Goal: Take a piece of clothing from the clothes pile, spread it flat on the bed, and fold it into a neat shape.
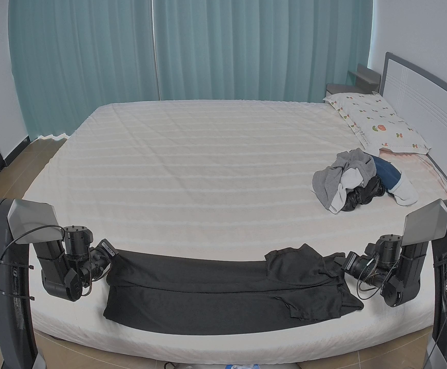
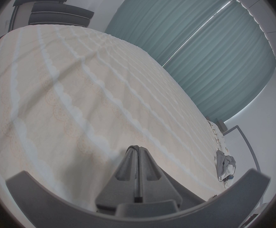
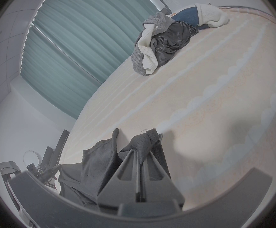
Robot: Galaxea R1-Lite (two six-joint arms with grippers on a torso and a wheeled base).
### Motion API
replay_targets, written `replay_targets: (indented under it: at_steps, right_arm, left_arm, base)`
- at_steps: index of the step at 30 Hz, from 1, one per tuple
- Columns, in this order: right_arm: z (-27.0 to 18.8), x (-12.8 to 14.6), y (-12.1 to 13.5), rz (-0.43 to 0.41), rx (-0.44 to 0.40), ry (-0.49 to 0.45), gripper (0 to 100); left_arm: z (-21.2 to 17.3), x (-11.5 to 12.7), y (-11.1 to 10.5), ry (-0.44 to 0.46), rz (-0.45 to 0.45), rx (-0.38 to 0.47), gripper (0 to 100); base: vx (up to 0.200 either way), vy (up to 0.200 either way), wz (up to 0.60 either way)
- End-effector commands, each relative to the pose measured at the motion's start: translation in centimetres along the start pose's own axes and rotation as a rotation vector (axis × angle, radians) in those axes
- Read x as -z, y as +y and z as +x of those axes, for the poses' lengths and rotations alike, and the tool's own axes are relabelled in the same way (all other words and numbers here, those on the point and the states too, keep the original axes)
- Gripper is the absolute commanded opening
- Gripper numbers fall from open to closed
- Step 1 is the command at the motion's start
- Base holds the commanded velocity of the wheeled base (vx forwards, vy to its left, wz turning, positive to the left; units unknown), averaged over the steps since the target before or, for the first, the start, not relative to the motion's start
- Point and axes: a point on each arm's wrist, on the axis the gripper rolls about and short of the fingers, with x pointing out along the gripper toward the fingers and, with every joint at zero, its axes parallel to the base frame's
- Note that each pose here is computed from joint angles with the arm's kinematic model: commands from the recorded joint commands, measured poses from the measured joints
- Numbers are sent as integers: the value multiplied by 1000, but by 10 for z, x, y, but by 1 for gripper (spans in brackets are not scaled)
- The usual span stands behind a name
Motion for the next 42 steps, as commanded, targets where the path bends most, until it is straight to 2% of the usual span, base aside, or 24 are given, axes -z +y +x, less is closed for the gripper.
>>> replay_targets:
  at_steps: [1, 13, 14, 16, 17, 21, 24, 27, 30, 32, 33, 36, 40, 42]
  right_arm:
    - [0, 0, 0, 0, -2, -4, 0]
    - [0, -1, -1, 3, 2, -5, 0]
    - [0, -1, -1, 3, 2, -5, 0]
    - [0, -1, -1, 1, 2, -5, 0]
    - [0, -1, -1, 2, 0, -8, 100]
    - [-2, -2, 0, 0, -3, -12, 100]
    - [-8, -12, 4, -9, -19, -59, 100]
    - [-20, -30, 14, -19, -40, -112, 100]
    - [-30, -35, 27, -33, -71, -120, 100]
    - [-31, -32, 34, -43, -88, -108, 100]
    - [-29, -23, 44, -57, -111, -78, 100]
    - [-23, -7, 53, -74, -131, -27, 100]
    - [-10, 16, 49, -113, -121, 45, 100]
    - [-5, 24, 41, -158, -104, 67, 100]
  left_arm:
    - [1, 0, 1, -1, -1, -1, 0]
    - [5, -4, 1, -15, -2, 4, 0]
    - [5, -3, 1, -13, 0, 2, 100]
    - [5, -2, 2, -12, 1, 1, 100]
    - [6, -2, 2, -12, 6, 1, 100]
    - [5, -2, 2, -10, 9, -2, 100]
    - [4, -2, 2, -10, 6, -1, 100]
    - [3, -2, 2, -10, 0, -3, 100]
    - [2, -2, 3, -9, -2, -7, 100]
    - [1, -1, 3, -6, -5, -8, 100]
    - [0, -1, 4, -2, -14, -11, 100]
    - [-4, 1, 5, 9, -24, -21, 100]
    - [-4, 2, 5, 12, -22, -21, 100]
    - [-4, 2, 6, 13, -22, -22, 100]
  base:
    - [0, 0, 0]
    - [0, 0, 0]
    - [0, 0, 0]
    - [0, 0, 0]
    - [0, 0, 0]
    - [0, 0, 0]
    - [0, 0, 0]
    - [0, 0, 0]
    - [0, 0, 0]
    - [0, 0, 0]
    - [0, 0, 0]
    - [0, 0, 0]
    - [0, 0, 0]
    - [0, 0, 0]
